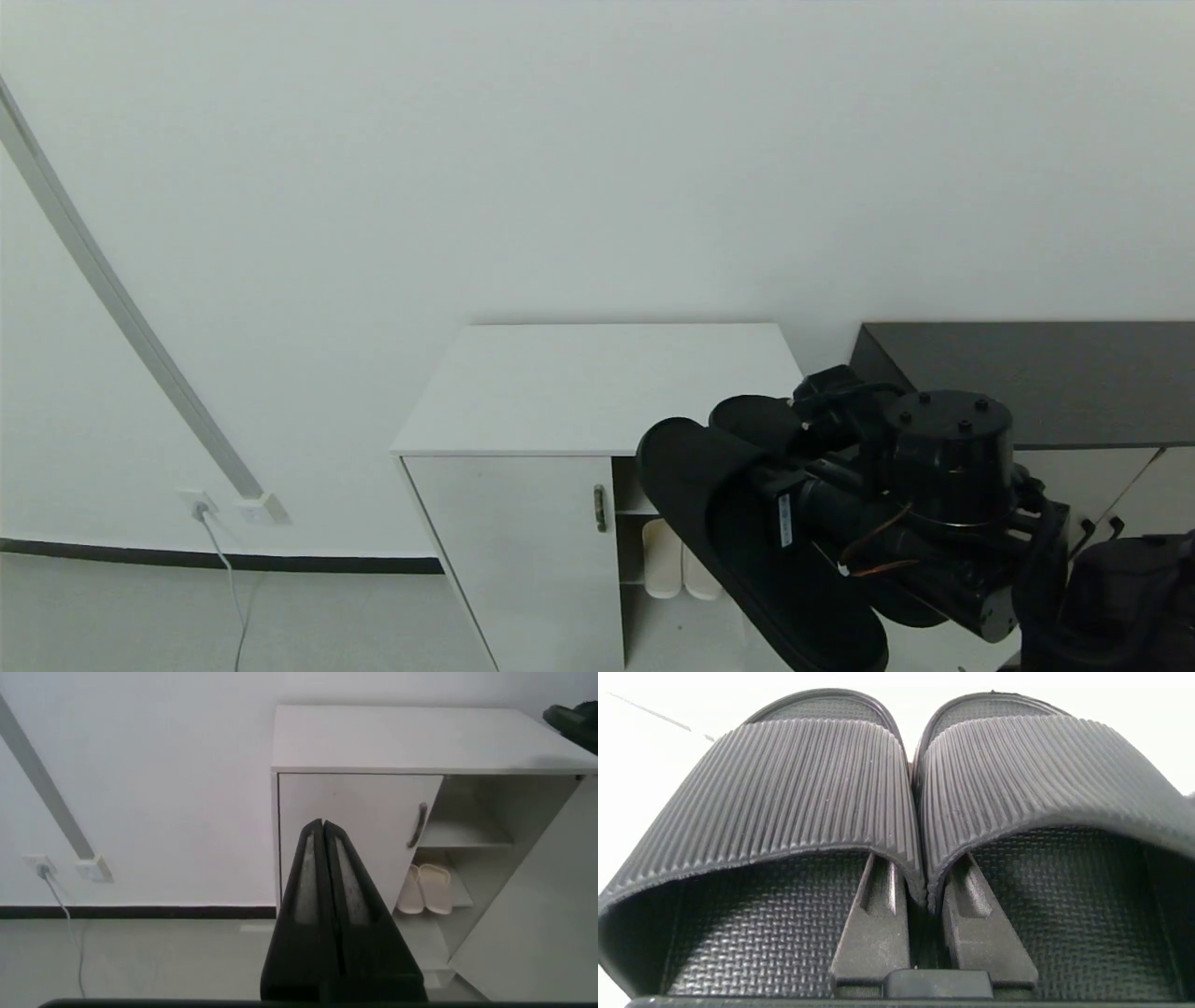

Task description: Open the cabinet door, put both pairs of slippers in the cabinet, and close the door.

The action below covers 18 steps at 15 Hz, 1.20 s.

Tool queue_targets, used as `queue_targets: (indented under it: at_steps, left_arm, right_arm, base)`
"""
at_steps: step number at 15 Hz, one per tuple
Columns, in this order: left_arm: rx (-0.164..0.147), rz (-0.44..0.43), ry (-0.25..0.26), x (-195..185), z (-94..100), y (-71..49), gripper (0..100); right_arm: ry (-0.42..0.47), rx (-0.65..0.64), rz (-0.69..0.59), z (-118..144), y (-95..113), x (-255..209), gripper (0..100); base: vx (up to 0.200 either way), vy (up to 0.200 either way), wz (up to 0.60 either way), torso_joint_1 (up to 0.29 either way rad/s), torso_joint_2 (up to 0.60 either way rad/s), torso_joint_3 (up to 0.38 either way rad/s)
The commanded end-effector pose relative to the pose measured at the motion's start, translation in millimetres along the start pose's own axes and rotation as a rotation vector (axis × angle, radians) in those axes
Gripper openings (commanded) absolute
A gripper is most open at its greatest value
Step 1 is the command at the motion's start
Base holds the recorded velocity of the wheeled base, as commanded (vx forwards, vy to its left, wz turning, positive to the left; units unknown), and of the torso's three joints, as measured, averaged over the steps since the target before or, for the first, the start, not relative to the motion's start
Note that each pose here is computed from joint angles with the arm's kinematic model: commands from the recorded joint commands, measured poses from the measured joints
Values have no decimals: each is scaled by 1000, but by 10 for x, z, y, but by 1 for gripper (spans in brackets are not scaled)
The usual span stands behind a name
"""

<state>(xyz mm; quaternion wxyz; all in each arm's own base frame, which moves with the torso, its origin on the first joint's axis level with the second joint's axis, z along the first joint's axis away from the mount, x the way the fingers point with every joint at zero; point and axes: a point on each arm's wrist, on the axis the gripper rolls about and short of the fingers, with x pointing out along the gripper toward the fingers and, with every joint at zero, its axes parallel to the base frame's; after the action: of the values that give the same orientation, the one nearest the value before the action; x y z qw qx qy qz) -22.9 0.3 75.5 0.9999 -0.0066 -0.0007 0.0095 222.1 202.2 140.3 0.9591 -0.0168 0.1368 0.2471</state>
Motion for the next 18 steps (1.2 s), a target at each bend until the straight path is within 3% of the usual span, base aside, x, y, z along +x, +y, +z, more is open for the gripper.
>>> queue_targets:
  at_steps: [1,3,8,18]
  left_arm:
    - [-1,-1,1,1,0,0,0]
    - [-1,-1,1,1,0,0,0]
    - [-1,-1,1,1,0,0,0]
    - [-1,1,1,1,0,0,0]
  right_arm:
    - [6,-3,-4,-16,-10,3,0]
    - [12,-6,-4,-32,-12,2,0]
    - [19,-20,-5,-59,-13,10,0]
    - [0,-28,-5,-84,-20,10,0]
  base:
    - [0,0,0,0,0,0]
    - [0,0,0,0,0,0]
    - [-200,0,0,7,6,2]
    - [0,0,0,0,0,0]
